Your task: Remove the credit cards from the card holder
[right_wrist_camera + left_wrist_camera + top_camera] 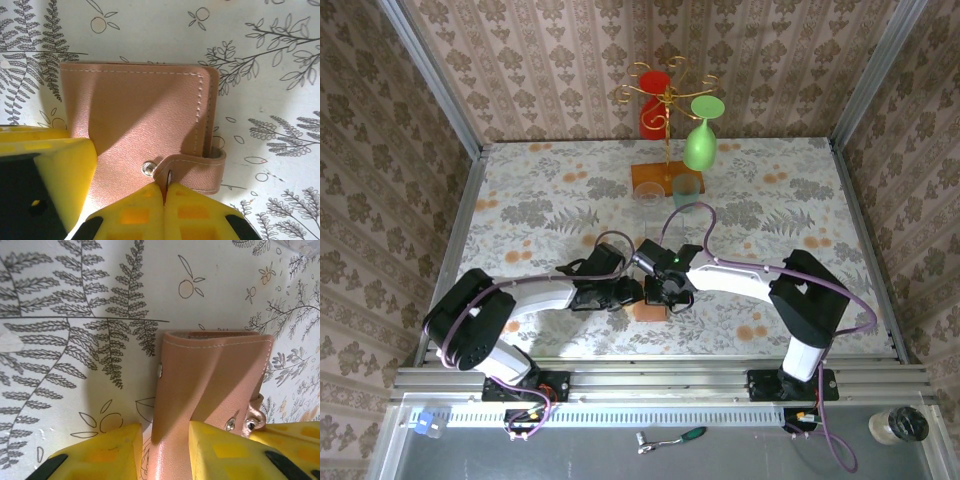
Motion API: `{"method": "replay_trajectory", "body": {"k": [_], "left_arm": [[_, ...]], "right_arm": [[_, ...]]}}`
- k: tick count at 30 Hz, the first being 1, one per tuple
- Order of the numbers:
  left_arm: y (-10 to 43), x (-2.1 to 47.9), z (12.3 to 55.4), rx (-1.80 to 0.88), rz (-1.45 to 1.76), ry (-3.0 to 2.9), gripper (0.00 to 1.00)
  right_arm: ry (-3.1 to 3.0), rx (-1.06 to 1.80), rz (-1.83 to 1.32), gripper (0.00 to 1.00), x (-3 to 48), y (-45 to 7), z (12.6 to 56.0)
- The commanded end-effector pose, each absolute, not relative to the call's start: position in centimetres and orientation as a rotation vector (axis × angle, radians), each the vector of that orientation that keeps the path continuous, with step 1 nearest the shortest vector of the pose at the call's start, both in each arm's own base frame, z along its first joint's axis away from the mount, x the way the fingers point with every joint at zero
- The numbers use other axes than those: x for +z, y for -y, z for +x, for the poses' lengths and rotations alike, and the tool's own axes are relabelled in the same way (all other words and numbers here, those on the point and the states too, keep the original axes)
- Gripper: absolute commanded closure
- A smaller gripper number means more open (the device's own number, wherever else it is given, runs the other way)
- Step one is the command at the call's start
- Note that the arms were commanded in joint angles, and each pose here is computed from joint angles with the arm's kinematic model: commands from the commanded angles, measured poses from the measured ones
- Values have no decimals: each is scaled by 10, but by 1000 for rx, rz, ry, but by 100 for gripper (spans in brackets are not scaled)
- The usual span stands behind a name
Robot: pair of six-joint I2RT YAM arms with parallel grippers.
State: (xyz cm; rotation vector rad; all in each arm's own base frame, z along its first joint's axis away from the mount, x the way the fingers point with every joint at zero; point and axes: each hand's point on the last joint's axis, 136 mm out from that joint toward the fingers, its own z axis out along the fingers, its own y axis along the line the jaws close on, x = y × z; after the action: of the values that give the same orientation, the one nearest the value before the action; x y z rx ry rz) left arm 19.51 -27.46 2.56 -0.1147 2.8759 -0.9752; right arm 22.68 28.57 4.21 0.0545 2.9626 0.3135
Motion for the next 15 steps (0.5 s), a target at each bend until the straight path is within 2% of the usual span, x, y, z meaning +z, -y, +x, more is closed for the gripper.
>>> {"method": "replay_trajectory", "body": {"k": [1,7,15], "left_arm": [[257,4,187,-878,-175,-2947,70],[256,6,188,-892,-183,-2943,71],[268,21,194,-971,-148,-2903,68]], "right_arm": [[-2948,216,58,94,50,-265,225],[-2932,148,47,91,55,-254,225],[-2932,97,56,80,55,-240,225]]}}
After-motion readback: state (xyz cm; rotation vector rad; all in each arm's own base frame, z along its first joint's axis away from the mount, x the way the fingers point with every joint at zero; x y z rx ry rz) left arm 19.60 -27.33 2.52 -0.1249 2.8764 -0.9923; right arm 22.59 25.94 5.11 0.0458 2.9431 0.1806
